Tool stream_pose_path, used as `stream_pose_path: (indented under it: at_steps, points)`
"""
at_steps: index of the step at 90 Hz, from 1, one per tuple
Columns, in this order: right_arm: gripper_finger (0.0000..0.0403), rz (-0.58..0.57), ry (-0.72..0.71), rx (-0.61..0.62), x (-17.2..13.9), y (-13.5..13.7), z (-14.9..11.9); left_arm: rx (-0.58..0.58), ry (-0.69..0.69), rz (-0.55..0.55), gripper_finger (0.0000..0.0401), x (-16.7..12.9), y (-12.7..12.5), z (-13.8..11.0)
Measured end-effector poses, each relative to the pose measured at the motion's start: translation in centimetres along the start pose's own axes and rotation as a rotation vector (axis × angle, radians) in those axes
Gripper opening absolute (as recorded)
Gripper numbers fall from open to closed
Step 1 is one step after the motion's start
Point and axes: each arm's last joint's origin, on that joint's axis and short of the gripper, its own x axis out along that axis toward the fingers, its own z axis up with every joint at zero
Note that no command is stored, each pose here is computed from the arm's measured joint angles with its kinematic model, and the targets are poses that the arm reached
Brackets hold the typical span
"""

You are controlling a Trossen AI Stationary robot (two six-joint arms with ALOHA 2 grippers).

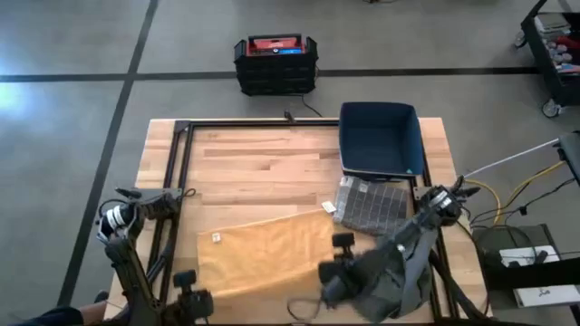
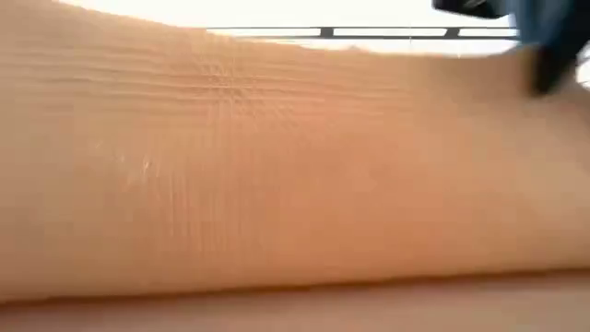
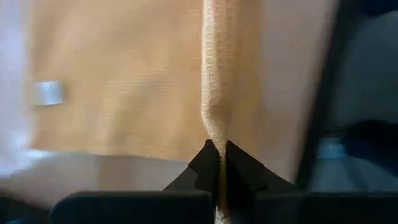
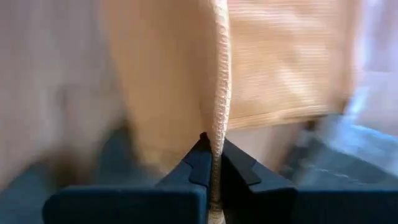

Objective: Fold towel
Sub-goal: Fold the yellow kitchen towel

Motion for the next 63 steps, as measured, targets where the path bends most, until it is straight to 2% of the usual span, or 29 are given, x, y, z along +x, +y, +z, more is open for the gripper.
stream_pose_path:
  at_steps: [24,37,63]
  points:
    - [0.0,-0.056,0.076,0.06,3.2,-5.7,1.7,-0.024,-0.034,0.113,0.0,0.5,4.1,0.1]
    - [0.0,-0.166,0.096,0.096,5.1,-8.3,1.8,-0.068,-0.025,0.166,0.0,2.1,6.6,-0.5]
    - [0.0,-0.173,0.071,0.19,9.3,-11.5,2.0,-0.139,-0.022,0.157,0.0,5.7,10.2,-1.6]
